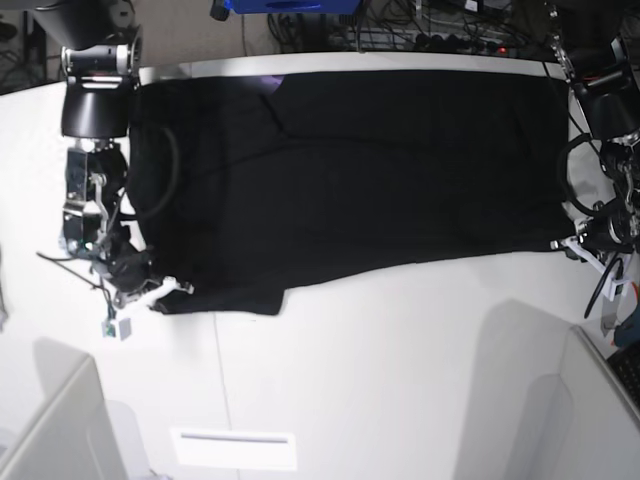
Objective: Fold the T-shirt properly
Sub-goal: 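Lift the grasped edge and fold it over onto the other edge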
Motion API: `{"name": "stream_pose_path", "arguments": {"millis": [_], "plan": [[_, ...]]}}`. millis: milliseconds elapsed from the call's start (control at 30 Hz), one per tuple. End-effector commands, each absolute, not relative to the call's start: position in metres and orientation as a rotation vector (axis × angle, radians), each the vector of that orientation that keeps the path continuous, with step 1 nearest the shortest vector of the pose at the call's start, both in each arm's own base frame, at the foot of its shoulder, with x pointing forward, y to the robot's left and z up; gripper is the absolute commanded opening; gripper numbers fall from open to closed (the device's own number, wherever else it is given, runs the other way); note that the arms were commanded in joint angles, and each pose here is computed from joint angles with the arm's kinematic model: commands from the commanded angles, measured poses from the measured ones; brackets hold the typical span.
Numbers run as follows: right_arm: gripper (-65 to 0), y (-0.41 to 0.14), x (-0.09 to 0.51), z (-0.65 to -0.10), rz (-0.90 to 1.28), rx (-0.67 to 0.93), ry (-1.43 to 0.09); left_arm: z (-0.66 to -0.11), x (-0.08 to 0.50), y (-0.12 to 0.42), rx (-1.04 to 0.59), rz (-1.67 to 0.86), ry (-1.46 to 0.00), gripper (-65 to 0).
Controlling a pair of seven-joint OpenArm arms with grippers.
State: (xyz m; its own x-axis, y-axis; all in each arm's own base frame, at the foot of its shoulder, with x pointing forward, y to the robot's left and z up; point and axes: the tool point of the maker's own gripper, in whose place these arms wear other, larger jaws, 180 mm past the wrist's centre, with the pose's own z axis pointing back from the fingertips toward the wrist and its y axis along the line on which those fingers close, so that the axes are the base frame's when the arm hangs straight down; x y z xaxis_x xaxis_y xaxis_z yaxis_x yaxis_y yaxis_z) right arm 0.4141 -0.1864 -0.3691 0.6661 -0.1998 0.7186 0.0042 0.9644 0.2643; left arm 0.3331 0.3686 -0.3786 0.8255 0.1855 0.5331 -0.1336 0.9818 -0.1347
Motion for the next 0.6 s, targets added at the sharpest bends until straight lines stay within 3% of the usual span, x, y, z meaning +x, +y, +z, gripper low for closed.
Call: {"name": "stream_pose_path", "arguments": {"millis": [0,400,567], "plan": [[-65.0,-0.195,0.423,-0.346,-0.117,0.241,-0.901,-0.365,0.338,0.373,-0.081,0.153,-0.617,-65.0],[-65.0,-0.206,0.344,-0.317,-0.130,0.203,-0.933,-0.357,0.294,0.382,-0.015,0.125,-0.605,-65.0],[-65.0,-0.195,0.310,-0.310,-0.124,0.204,-0.920,-0.349,0.276,0.379,0.005,0.004,-0.579,-65.0]]}}
